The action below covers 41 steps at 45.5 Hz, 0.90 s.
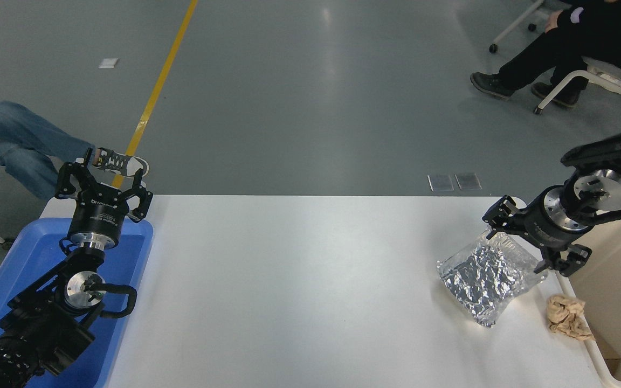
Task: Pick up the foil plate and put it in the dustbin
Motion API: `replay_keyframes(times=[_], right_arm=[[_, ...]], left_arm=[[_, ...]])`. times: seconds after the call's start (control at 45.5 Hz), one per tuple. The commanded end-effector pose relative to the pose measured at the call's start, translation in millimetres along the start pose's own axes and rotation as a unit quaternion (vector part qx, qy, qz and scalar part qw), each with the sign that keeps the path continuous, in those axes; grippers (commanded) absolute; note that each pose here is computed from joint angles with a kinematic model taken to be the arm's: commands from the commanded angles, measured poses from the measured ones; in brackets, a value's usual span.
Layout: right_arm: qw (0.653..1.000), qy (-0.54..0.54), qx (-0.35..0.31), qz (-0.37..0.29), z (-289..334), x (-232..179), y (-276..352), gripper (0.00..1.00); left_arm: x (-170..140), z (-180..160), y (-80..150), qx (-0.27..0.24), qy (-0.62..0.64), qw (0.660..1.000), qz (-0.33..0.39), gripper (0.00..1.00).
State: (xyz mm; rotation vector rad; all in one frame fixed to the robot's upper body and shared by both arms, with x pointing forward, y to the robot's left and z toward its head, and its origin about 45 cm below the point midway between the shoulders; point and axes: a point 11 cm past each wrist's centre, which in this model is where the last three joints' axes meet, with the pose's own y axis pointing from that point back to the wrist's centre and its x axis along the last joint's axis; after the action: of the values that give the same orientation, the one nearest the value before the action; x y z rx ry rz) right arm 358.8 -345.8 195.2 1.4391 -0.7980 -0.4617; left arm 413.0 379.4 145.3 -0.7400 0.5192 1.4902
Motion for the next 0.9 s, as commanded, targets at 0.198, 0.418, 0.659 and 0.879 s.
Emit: replay_keyframes(times=[0.198,0.418,0.659,0.879], right_arm=[[0.999,-0.021,-0.007,0.029,10,-4,-59,0.96],[0.999,-0.021,-0.023,0.036,24,-7,-87,0.96],[0.998,-0.028,-0.032,0.041,35,-6,-97,0.96],[0.997,-0.053,-0.035,0.051,45,-15,-113,0.96]], left_arm=[[0,0,0,0.000,0.000,1.000,0.000,0.99],[0,0,0,0.000,0.000,1.000,0.000,0.99],[0,0,0,-0.001,0.000,1.000,0.000,0.99],[0,0,0,-0.001,0.000,1.000,0.000,0.99]])
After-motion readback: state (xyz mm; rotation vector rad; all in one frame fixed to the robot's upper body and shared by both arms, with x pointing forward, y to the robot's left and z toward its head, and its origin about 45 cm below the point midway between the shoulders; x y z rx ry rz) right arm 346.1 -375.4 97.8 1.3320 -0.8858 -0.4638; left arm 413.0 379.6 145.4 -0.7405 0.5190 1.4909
